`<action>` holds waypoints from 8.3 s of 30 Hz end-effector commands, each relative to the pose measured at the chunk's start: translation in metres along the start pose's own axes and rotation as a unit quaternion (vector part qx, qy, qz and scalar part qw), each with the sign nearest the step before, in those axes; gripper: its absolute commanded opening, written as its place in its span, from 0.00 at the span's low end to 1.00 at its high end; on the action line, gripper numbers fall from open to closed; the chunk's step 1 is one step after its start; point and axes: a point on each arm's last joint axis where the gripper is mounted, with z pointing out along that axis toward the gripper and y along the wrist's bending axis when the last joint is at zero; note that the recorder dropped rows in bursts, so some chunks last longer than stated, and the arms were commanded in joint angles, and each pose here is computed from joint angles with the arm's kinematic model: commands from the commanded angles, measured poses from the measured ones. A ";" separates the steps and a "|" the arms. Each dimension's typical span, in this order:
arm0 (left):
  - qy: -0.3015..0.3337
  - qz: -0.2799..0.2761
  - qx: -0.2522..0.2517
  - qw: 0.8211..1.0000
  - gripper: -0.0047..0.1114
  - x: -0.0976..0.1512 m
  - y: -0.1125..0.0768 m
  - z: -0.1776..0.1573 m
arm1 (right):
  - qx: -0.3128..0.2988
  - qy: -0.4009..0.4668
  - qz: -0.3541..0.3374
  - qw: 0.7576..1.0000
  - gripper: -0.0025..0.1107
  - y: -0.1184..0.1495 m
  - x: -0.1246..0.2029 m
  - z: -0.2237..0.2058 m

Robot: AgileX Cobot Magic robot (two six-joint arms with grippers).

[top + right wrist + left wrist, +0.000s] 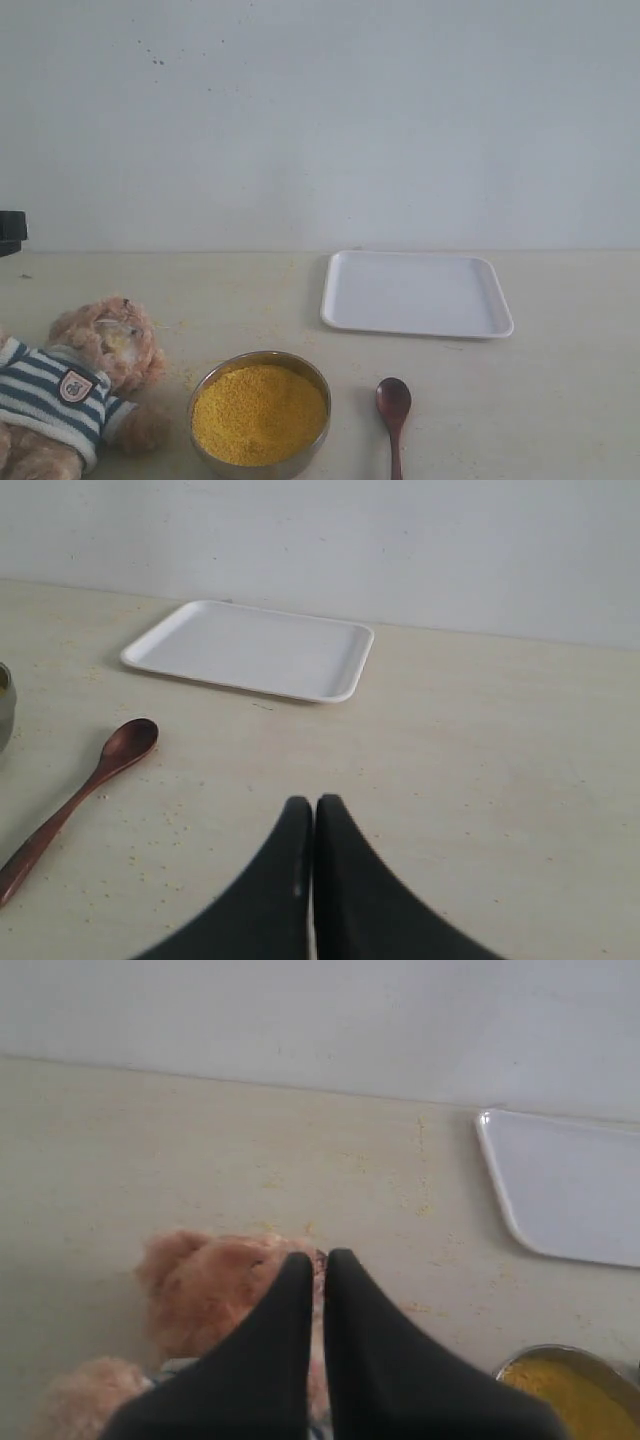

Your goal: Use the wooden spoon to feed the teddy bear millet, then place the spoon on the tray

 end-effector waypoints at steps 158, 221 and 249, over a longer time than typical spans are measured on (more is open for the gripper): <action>0.096 -0.208 0.327 0.917 0.07 0.048 0.044 0.103 | -0.301 0.421 -0.049 0.854 0.02 0.072 -0.190 0.148; 0.085 -0.111 0.200 0.970 0.07 0.056 0.065 0.117 | -0.258 0.496 -0.347 0.753 0.02 0.234 -0.126 0.265; 0.115 -0.138 0.203 0.962 0.07 0.060 0.063 0.116 | -0.378 0.523 -0.153 0.749 0.02 0.190 -0.121 0.301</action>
